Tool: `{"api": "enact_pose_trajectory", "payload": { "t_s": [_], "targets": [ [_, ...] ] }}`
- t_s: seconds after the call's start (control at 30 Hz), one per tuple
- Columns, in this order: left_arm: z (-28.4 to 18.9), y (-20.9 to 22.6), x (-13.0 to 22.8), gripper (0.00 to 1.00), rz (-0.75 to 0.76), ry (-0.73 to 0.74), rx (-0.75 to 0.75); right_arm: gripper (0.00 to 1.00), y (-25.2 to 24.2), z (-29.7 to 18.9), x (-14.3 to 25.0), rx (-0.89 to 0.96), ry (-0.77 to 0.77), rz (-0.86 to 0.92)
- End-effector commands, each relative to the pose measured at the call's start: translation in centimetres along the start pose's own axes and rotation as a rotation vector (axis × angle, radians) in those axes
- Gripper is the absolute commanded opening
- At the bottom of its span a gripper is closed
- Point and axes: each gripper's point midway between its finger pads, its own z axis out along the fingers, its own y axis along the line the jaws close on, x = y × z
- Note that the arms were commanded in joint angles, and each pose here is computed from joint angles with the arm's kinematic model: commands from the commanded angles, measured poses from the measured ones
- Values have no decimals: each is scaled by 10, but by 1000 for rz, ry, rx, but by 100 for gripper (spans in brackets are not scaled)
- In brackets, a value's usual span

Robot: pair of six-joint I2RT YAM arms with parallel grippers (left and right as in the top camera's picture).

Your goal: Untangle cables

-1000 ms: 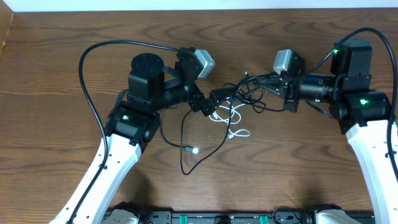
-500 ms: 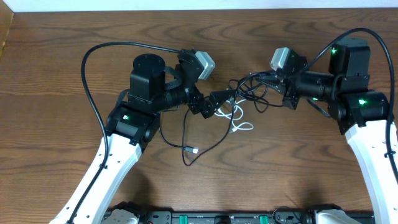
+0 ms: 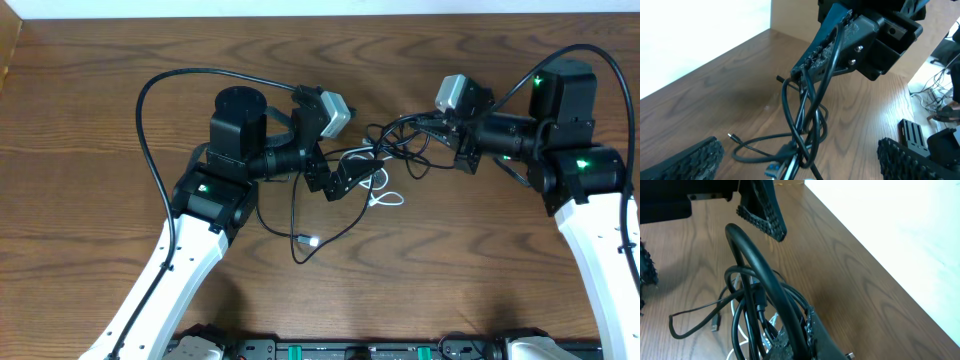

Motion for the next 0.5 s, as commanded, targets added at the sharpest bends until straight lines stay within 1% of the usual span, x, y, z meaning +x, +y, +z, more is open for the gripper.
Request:
{"api": "enact_pose_trajectory", "payload": {
  "t_s": [0.0, 0.23, 0.27, 0.3, 0.33, 0.37, 0.4, 0.43, 0.47],
  "targets": [
    [4, -1, 3, 98, 30, 8, 13, 1, 17, 5, -17, -77, -54, -11],
    [15, 29, 20, 98, 0, 56, -97, 1, 35, 13, -24, -143, -70, -23],
    [15, 33, 22, 95, -2, 61, -116, 1, 36, 13, -24, -143, -70, -22],
    [14, 45, 25, 69, -3, 73, -182, 1, 35, 14, -23, -140, -66, -21],
    [13, 50, 25, 48, -2, 77, -211, 1, 34, 14, -22, -136, -61, -19],
    [11, 55, 26, 29, -1, 81, -241, 1, 34, 14, -21, -135, -57, -16],
    [10, 59, 26, 14, 1, 82, -268, 1, 34, 14, -21, -134, -54, -13],
    [9, 64, 26, 8, 4, 84, -297, 1, 34, 14, -20, -131, -49, -11],
    [8, 66, 26, 8, 5, 85, -312, 1, 34, 14, -19, -128, -44, -9]
  ]
}}
